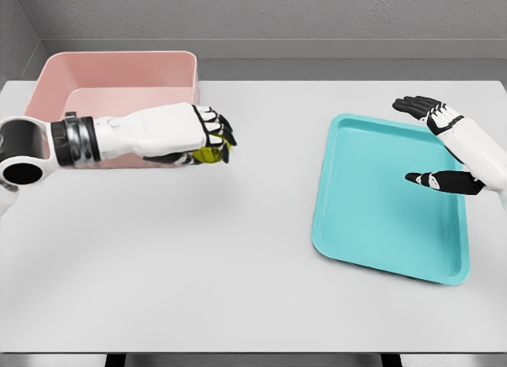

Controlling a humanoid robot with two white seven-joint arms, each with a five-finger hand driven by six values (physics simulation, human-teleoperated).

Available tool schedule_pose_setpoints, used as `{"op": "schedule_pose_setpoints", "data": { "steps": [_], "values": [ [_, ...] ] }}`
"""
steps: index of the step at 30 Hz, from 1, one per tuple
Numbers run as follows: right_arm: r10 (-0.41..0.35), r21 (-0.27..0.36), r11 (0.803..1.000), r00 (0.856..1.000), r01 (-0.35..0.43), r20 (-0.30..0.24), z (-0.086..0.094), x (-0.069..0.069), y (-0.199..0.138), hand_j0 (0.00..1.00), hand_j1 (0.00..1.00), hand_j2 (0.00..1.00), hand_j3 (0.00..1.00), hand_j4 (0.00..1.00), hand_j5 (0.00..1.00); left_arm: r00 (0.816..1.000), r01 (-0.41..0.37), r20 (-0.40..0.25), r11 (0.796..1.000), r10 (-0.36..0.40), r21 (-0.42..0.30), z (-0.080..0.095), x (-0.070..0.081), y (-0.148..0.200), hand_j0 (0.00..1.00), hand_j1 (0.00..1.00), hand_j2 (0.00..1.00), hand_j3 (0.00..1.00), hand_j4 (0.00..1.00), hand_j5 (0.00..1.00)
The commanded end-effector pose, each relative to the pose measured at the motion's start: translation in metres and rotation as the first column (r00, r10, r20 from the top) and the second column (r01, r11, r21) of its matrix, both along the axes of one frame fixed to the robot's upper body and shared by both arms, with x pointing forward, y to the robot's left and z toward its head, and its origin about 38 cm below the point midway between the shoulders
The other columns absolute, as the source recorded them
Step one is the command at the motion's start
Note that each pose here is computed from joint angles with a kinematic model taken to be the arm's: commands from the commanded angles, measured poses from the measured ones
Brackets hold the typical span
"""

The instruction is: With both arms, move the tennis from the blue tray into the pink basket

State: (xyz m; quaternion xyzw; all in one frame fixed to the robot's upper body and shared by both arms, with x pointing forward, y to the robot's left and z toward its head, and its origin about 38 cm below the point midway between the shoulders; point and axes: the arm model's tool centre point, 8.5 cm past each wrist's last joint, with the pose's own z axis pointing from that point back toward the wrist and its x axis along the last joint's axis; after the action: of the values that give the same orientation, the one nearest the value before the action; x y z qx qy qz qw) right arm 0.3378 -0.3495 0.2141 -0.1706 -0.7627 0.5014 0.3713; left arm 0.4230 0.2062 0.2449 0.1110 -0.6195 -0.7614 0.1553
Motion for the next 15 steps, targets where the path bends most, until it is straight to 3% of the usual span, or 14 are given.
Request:
{"op": "schedule_pose_setpoints", "data": {
  "steps": [1, 10, 15],
  "values": [
    [0.000, 0.007, 1.000, 1.000, 0.000, 0.000, 0.001, 0.000, 0.000, 1.00, 1.00, 1.00, 1.00, 1.00, 1.00, 0.999, -0.037, -0.018, 0.999, 0.037, -0.009, -0.002, 0.008, 0.009, 0.56, 0.56, 0.56, 0.56, 0.56, 0.56],
    [-0.001, 0.006, 1.000, 1.000, 0.001, -0.002, 0.000, 0.000, -0.001, 1.00, 1.00, 1.00, 1.00, 1.00, 1.00, 0.988, -0.151, -0.035, 0.989, 0.150, -0.009, 0.003, 0.039, 0.037, 0.56, 0.56, 0.56, 0.56, 0.56, 0.56],
    [-0.001, 0.007, 1.000, 1.000, 0.001, -0.002, 0.000, 0.000, -0.001, 1.00, 1.00, 1.00, 1.00, 1.00, 1.00, 0.970, -0.239, -0.049, 0.971, 0.237, -0.023, 0.007, 0.057, 0.063, 0.56, 0.56, 0.56, 0.56, 0.56, 0.56]
  ]
}}
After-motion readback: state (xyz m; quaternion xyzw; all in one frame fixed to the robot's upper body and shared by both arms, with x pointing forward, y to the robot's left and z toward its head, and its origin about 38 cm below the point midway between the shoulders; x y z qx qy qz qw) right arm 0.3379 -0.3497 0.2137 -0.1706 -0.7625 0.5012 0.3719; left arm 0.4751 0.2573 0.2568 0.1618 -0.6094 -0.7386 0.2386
